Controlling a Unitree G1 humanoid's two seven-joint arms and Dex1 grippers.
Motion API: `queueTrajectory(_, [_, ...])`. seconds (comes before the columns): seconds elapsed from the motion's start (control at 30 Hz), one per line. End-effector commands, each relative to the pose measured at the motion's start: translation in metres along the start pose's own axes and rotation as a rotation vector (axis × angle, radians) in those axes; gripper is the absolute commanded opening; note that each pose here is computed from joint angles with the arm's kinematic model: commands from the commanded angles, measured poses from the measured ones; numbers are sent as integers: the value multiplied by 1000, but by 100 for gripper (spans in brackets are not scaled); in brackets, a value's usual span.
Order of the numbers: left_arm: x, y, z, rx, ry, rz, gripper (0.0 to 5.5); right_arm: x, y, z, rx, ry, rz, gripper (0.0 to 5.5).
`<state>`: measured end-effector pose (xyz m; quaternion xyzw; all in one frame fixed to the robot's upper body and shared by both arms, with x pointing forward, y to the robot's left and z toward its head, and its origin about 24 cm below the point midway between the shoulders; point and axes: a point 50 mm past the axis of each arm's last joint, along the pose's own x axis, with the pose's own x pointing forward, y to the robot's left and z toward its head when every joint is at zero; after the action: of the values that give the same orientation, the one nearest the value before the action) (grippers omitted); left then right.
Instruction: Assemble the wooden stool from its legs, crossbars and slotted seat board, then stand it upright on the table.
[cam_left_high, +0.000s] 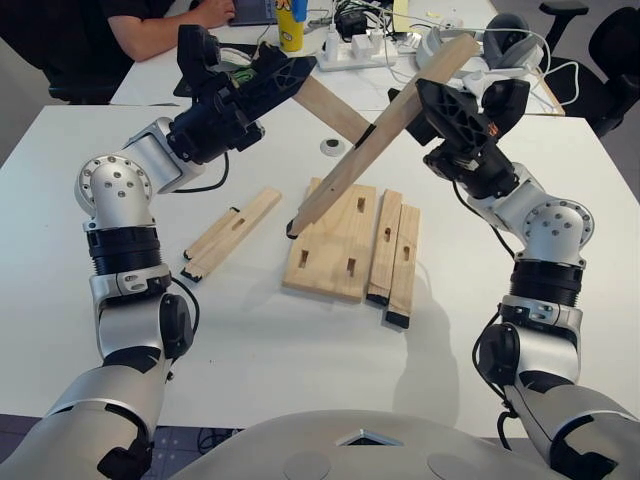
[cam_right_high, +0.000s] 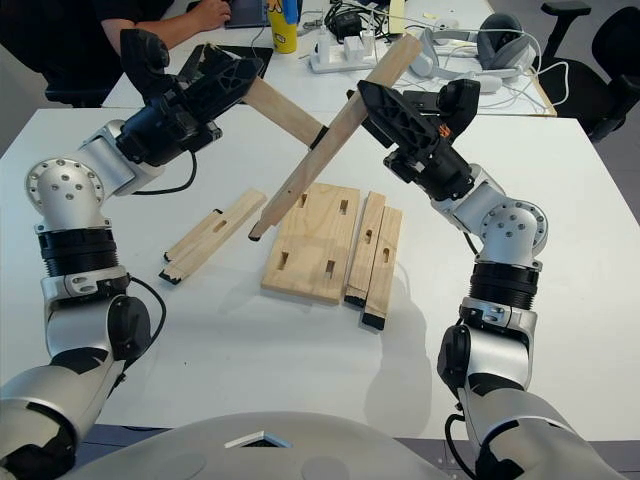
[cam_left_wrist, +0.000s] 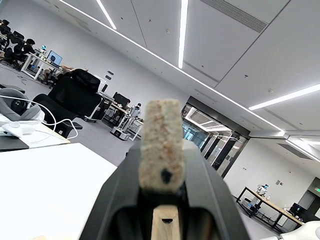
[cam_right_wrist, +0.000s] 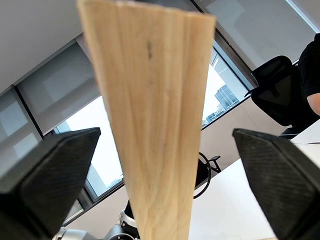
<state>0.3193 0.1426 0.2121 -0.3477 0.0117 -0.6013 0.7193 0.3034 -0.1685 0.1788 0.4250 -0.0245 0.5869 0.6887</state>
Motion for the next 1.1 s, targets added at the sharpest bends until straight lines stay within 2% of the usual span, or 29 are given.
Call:
queueTrajectory(0.03, [1,-2,-1,23,7,-14,41,3,3,-2,-1,23,28,421])
queueTrajectory(0.47, [4,-5,-8,65,45,-28,41,2,1,-6,-8,50,17,225])
queueTrajectory(0.5, [4,-4,-8,73,45,-21,78,2,1,-7,-8,51,16,213])
queueTrajectory(0.53, [5,-4,-8,81,40,-16,79,1,1,-7,-8,49,15,211])
queueTrajectory(0.87, [2,-3,-14,54,49,6,216,-4,0,-8,-16,13,-12,207])
queueTrajectory(1.1, [-13,6,-4,102,47,98,320,-12,2,-8,-23,14,-24,207])
